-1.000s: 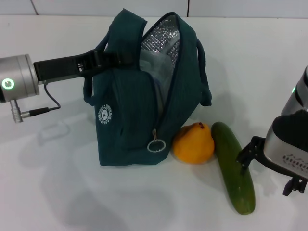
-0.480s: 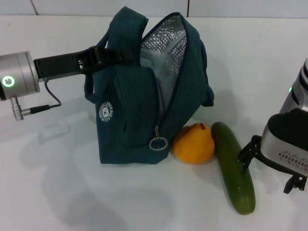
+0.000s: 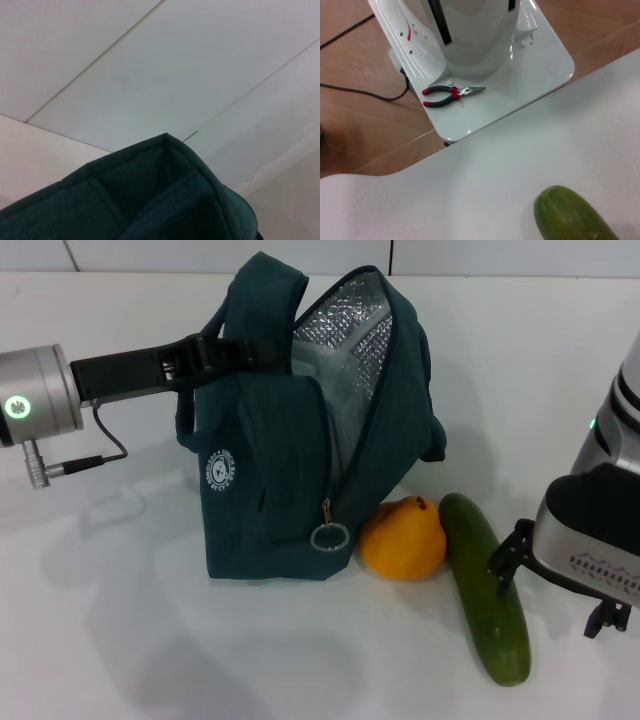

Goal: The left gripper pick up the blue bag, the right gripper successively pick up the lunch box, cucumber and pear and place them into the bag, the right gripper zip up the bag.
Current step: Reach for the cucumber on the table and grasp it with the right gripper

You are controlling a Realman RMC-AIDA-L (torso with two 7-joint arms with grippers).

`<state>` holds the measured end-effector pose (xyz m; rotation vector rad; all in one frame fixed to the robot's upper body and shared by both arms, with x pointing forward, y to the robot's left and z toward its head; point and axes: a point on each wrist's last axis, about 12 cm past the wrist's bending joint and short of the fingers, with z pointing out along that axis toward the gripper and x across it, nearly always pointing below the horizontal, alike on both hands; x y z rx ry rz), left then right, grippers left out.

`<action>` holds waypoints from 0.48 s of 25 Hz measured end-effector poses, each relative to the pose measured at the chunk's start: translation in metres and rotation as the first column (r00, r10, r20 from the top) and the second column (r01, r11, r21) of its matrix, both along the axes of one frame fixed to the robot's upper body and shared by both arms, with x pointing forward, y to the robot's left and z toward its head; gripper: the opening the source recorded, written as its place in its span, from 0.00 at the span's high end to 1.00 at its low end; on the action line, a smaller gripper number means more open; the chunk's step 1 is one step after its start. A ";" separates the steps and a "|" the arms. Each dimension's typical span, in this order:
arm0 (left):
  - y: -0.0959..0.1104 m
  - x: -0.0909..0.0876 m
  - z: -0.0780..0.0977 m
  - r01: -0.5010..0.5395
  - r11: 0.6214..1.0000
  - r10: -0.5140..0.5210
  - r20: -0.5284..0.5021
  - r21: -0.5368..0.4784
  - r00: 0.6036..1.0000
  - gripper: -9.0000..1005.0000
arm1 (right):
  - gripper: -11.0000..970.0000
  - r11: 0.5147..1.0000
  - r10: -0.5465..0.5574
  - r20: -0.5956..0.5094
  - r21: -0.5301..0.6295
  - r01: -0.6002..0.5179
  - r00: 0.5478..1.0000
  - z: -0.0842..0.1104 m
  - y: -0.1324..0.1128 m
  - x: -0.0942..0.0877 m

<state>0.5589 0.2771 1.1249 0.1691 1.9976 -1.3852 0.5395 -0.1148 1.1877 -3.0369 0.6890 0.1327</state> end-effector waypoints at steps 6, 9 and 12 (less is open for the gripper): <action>-0.001 0.001 0.001 0.001 1.000 -0.001 0.011 -0.003 1.000 0.94 | 0.10 1.000 0.011 -0.002 -0.017 -0.011 1.000 0.002 0.005 0.004; -0.002 0.001 0.000 -0.001 1.000 0.002 0.024 -0.020 1.000 0.94 | 0.10 0.999 0.015 -0.006 -0.029 -0.015 1.000 0.003 0.007 0.007; -0.002 0.002 0.000 -0.002 1.000 0.003 0.032 -0.028 0.999 0.94 | 0.10 0.999 0.019 -0.010 -0.036 -0.020 1.000 0.004 0.011 0.011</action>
